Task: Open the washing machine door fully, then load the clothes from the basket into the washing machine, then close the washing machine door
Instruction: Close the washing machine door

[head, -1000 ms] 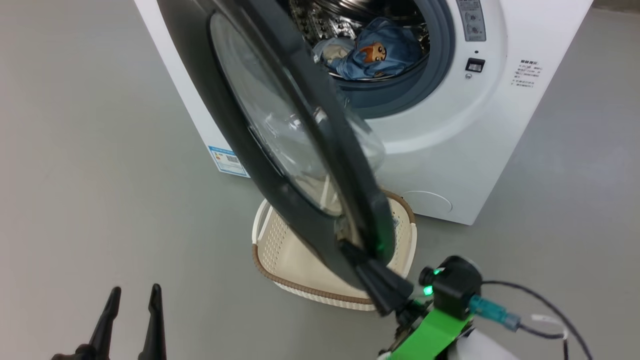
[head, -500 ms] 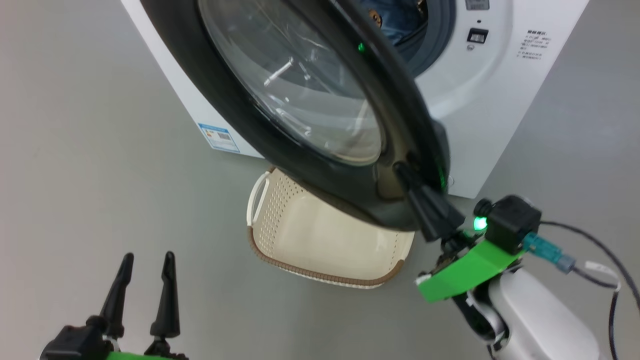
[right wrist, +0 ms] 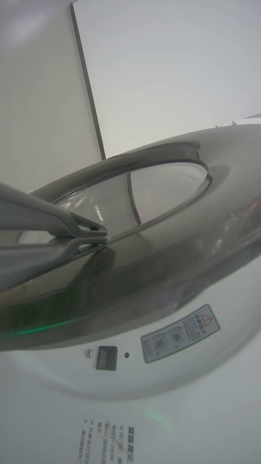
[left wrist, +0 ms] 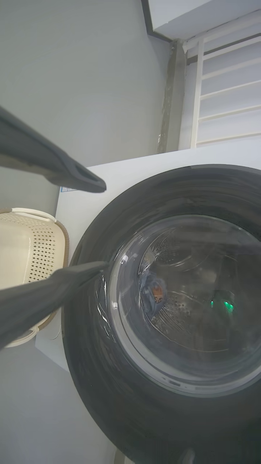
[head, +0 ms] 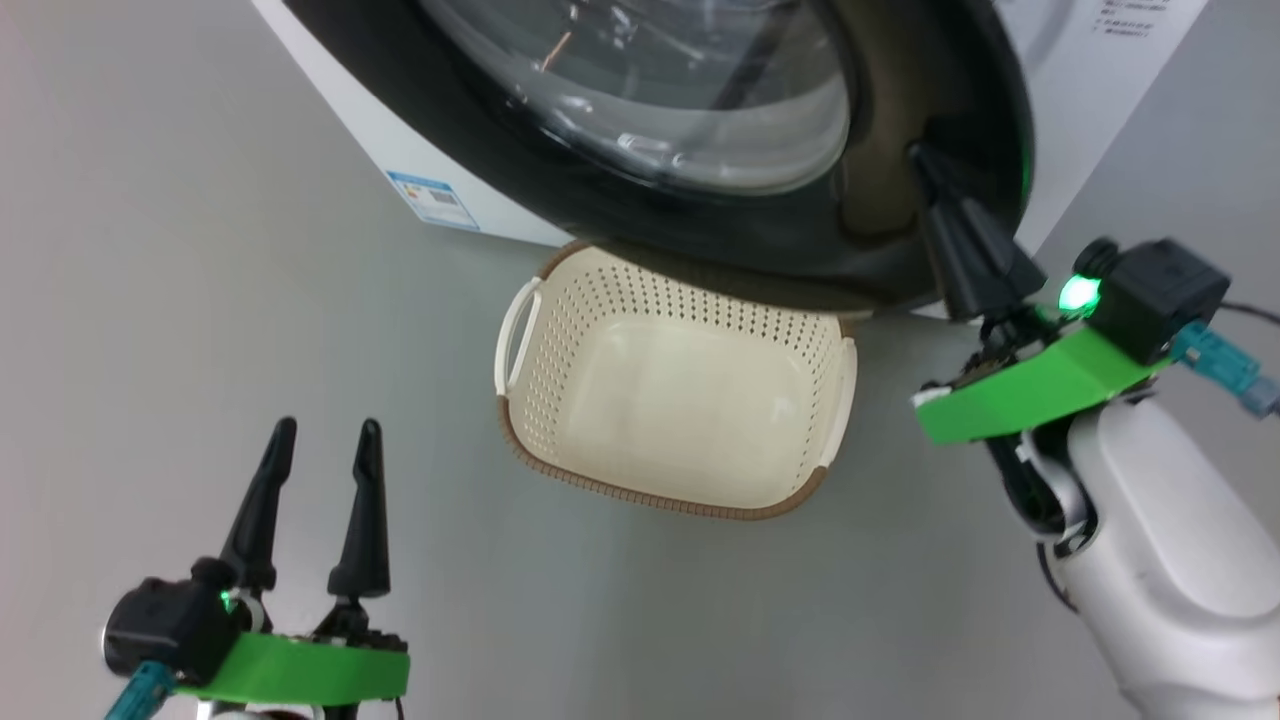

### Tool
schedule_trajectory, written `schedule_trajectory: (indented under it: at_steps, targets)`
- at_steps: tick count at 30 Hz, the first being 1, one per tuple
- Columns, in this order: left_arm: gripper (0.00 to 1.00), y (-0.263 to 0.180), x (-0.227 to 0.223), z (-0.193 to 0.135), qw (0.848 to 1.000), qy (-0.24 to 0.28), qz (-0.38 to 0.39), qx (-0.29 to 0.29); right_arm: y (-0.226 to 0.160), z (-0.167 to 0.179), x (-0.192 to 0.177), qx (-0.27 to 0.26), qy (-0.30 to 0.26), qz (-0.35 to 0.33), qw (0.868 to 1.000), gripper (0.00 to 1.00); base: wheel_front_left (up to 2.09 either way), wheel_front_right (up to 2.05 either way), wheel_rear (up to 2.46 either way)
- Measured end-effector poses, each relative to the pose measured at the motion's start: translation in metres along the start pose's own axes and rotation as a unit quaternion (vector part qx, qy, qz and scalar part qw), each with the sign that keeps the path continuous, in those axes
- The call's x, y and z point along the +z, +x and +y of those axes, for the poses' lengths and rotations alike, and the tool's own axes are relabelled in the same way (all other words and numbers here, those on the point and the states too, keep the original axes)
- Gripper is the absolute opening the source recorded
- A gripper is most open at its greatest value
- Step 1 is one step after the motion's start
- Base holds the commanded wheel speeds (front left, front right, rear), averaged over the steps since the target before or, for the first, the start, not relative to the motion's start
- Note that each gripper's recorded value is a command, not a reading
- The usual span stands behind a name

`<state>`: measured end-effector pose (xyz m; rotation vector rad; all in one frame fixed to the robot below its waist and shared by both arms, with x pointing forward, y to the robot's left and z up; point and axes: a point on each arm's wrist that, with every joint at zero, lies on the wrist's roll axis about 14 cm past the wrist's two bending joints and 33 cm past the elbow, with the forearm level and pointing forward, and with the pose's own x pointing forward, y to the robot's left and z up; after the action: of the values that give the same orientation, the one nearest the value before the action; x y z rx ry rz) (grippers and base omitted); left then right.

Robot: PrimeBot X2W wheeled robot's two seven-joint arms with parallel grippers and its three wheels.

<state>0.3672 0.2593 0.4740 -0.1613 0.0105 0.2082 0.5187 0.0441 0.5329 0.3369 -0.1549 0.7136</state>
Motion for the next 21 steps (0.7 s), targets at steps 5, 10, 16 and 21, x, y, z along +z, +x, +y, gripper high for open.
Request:
schedule_trajectory:
  at_steps: [5, 10, 16, 21]
  targets:
    - [1.00, 0.011, -0.003, -0.005, 1.000, 0.001, 0.002, -0.006, 0.013, -0.019, -0.001, -0.013, -0.001, -0.010, 1.000, 0.00, 0.00, 0.00, 0.00]
    - [1.00, 0.019, -0.008, -0.009, 1.000, 0.001, 0.009, -0.010, 0.026, -0.038, -0.004, -0.029, 0.004, -0.018, 0.999, 0.00, 0.00, 0.00, 0.00]
    - [1.00, 0.028, -0.013, -0.011, 1.000, 0.002, 0.014, -0.014, 0.039, -0.059, -0.008, -0.048, 0.001, -0.027, 0.998, 0.00, 0.00, 0.00, 0.00]
    - [1.00, 0.032, -0.016, -0.012, 1.000, 0.002, 0.017, -0.014, 0.048, -0.068, -0.009, -0.055, 0.007, -0.036, 0.998, 0.00, 0.00, 0.00, 0.00]
